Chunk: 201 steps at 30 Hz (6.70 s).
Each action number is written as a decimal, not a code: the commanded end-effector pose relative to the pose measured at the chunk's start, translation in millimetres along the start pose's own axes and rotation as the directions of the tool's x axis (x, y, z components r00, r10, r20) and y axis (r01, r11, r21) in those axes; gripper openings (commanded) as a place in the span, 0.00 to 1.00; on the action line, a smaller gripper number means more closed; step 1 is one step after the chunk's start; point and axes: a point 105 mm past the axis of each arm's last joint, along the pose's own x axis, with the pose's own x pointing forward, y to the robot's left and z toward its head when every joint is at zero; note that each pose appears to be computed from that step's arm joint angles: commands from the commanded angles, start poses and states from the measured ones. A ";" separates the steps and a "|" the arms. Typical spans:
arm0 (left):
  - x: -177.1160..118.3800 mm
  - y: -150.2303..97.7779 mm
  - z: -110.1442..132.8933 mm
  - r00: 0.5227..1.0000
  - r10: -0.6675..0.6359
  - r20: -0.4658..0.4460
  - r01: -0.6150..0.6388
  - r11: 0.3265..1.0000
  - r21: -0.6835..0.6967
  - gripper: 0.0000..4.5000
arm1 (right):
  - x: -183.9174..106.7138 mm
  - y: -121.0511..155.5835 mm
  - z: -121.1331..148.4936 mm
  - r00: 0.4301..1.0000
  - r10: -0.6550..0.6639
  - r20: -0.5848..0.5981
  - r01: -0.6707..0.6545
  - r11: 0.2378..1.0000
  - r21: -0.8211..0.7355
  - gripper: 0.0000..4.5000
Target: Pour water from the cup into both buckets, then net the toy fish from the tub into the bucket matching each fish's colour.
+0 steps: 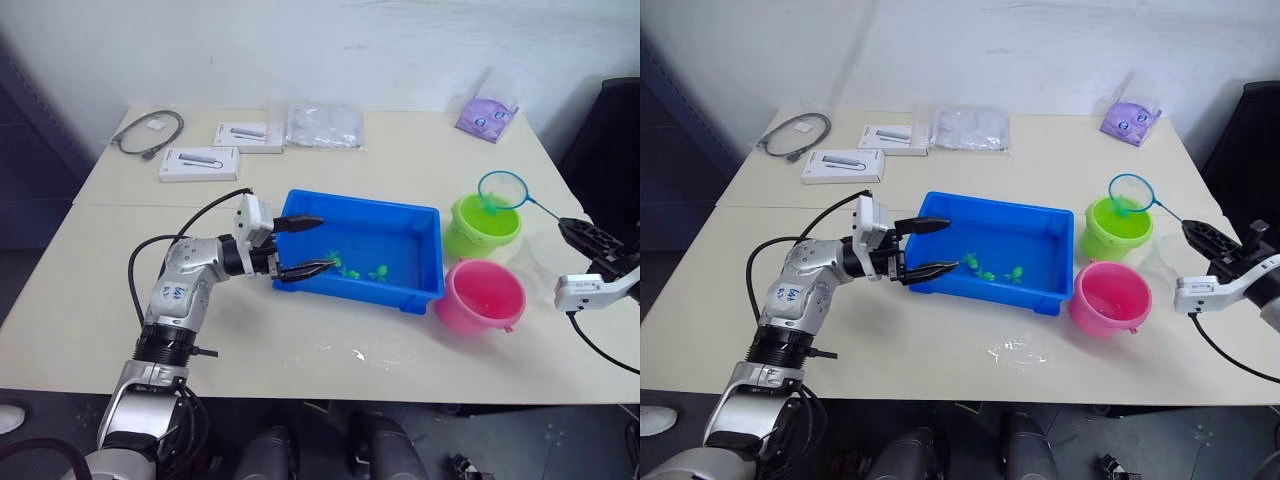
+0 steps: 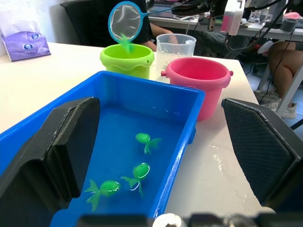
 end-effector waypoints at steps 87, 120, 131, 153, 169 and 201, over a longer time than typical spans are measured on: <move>-56.3 6.6 20.7 0.990 0.040 -0.133 -0.026 0.994 0.109 0.98 | 29.8 -64.3 103.5 0.906 0.111 0.409 -0.418 0.082 0.905 0.00; 12.3 1.0 31.7 0.993 -0.114 -0.018 0.115 0.988 0.105 0.98 | -12.8 -18.3 -13.4 0.973 0.062 -0.222 0.136 0.622 0.771 0.00; 15.5 -5.9 30.3 0.996 -0.084 0.015 0.083 0.995 0.057 0.98 | -17.7 5.8 -15.8 0.987 0.055 -0.151 -0.018 0.971 0.237 0.00; 4.3 -4.4 23.0 1.000 -0.026 -0.007 0.026 0.998 0.054 0.98 | 7.2 -39.4 0.6 0.987 -0.156 0.025 0.134 0.913 0.386 0.00; -117.6 24.6 10.2 0.949 0.164 -0.270 -0.133 0.982 0.131 0.98 | 51.7 -60.5 109.1 0.889 0.177 0.423 -0.458 0.347 0.818 0.00; -105.8 16.5 18.9 0.948 0.179 -0.263 -0.136 0.975 0.174 0.98 | 155.5 -54.7 162.4 0.865 0.222 0.451 -0.472 0.050 0.880 0.00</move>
